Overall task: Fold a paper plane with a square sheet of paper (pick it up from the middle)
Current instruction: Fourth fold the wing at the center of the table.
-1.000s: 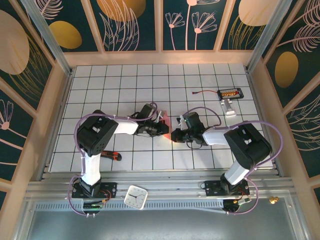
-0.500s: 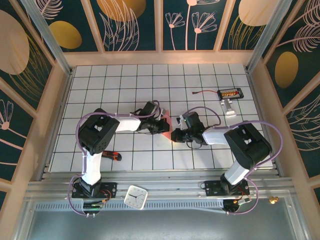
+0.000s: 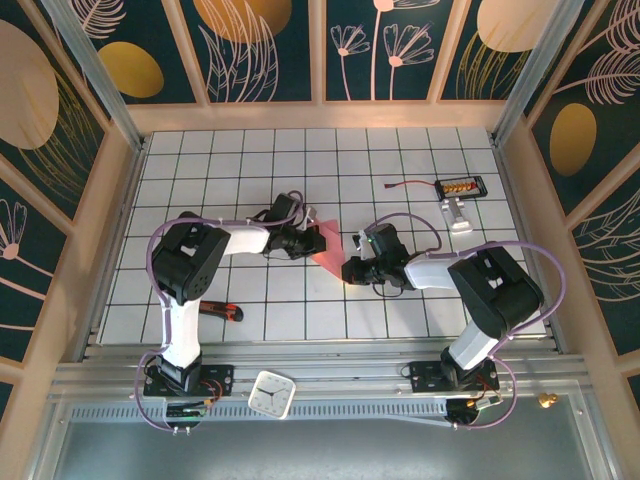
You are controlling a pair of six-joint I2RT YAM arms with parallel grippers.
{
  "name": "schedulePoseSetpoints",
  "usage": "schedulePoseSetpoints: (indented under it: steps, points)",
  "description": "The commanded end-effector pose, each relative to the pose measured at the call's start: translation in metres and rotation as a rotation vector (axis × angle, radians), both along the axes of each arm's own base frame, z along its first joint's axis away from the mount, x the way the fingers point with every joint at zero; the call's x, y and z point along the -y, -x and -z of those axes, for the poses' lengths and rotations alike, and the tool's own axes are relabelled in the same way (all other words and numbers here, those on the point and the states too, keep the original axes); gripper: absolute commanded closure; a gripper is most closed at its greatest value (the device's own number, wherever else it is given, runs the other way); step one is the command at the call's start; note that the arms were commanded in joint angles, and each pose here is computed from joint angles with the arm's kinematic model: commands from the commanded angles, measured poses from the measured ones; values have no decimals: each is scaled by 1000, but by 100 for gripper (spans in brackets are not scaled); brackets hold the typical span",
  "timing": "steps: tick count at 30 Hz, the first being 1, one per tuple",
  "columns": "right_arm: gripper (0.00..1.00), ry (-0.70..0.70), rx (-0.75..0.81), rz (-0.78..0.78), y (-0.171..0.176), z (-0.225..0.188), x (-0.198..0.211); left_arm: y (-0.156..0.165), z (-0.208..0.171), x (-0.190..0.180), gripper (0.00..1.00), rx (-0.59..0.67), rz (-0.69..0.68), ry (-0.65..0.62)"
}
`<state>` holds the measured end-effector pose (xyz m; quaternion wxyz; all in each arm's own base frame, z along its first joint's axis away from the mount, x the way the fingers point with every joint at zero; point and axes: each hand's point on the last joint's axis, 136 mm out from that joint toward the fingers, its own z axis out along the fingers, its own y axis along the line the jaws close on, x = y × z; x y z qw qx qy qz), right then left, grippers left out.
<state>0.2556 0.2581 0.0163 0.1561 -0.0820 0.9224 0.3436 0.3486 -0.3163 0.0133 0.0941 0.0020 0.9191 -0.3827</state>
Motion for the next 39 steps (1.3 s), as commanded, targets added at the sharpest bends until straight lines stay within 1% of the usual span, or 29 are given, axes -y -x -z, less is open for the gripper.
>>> schedulePoseSetpoints:
  steps: [1,15,18,20,22,25,27,29,31,34,36,39]
  points:
    - [100,203,-177,7,41,48,38,-33,38,-51,100,23,-133,-180]
    - [100,217,-179,0,45,50,40,-77,36,-69,100,73,-200,-243]
    - [100,219,-178,-3,44,49,40,-81,33,-66,100,78,-199,-228]
    - [100,212,-148,-1,37,40,39,-79,30,-64,100,75,-199,-207]
    - [100,161,-98,20,21,19,36,-73,31,-64,100,61,-196,-194]
    - [100,20,-15,16,1,-22,15,-60,32,-62,100,39,-181,-162]
    - [100,-71,19,12,-9,-44,0,-46,30,-53,100,14,-164,-112]
    - [100,-135,44,13,-16,-58,-9,-30,27,-43,100,-7,-149,-73]
    - [100,-174,64,15,-20,-66,-14,-13,20,-32,100,-14,-129,-44]
    - [100,-183,82,8,-21,-67,-17,6,9,-19,100,-17,-107,-11]
    - [100,-188,85,-13,-16,-67,-24,18,9,-19,100,-29,-117,-11]
    - [100,-183,84,-27,-14,-62,-32,27,7,-16,100,-35,-117,1]
